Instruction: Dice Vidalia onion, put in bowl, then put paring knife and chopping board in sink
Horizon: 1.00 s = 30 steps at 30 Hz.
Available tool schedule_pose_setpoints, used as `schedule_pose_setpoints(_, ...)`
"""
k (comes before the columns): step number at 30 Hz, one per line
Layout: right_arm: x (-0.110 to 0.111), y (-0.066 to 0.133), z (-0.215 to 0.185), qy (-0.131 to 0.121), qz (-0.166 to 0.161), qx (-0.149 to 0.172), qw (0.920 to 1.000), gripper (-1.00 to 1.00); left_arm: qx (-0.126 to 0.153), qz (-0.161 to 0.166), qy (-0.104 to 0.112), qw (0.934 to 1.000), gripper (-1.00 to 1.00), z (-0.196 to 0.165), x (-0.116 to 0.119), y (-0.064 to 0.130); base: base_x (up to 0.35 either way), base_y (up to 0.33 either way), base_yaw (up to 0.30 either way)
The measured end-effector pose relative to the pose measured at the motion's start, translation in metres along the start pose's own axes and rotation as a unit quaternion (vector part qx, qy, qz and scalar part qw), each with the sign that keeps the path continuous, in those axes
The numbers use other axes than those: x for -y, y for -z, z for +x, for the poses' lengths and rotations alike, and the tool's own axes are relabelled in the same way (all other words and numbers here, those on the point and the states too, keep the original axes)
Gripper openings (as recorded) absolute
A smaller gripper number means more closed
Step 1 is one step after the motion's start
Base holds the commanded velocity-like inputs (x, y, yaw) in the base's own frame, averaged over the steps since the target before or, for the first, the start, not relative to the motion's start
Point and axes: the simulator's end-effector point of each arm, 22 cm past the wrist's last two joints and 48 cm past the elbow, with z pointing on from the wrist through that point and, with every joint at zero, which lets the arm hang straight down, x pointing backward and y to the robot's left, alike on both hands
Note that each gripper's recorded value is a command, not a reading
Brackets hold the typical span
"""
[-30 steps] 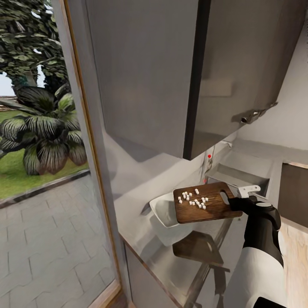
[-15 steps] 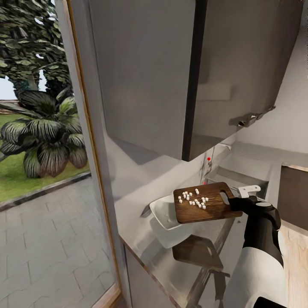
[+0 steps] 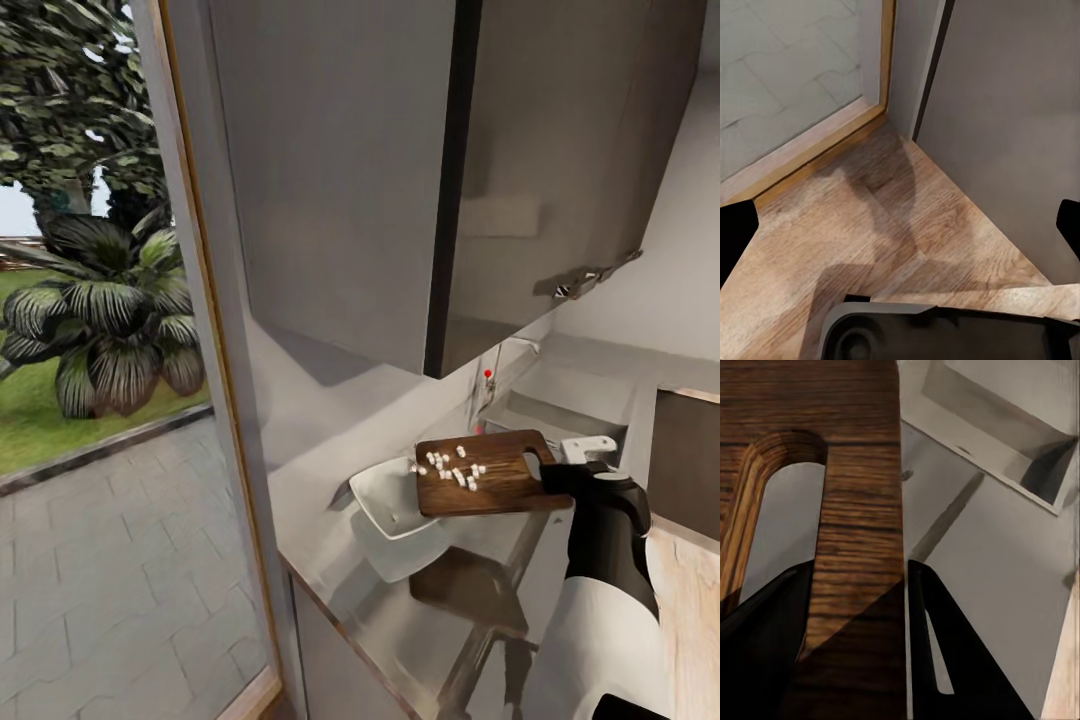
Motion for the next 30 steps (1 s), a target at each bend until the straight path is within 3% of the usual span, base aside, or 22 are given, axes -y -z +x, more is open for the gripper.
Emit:
schedule_pose_setpoints(4,-0.012,0.002,-0.022,0.031,0.0,0.017,0.9994,-1.0,0.0,0.001,0.0,1.0,1.0,0.0,0.0,0.0,0.0,0.0,0.0)
schedule_pose_setpoints(23,-0.007,0.001,-0.023,0.038,0.02,0.017,0.9989,-1.0,0.002,0.001,0.0,1.0,1.0,-0.002,0.001,0.0,0.0,0.0,0.0)
schedule_pose_setpoints(30,-0.016,-0.001,-0.036,0.064,0.036,0.025,0.997,-1.0,0.003,0.001,0.0,1.0,1.0,-0.002,0.001,-0.001,0.0,0.0,0.0)
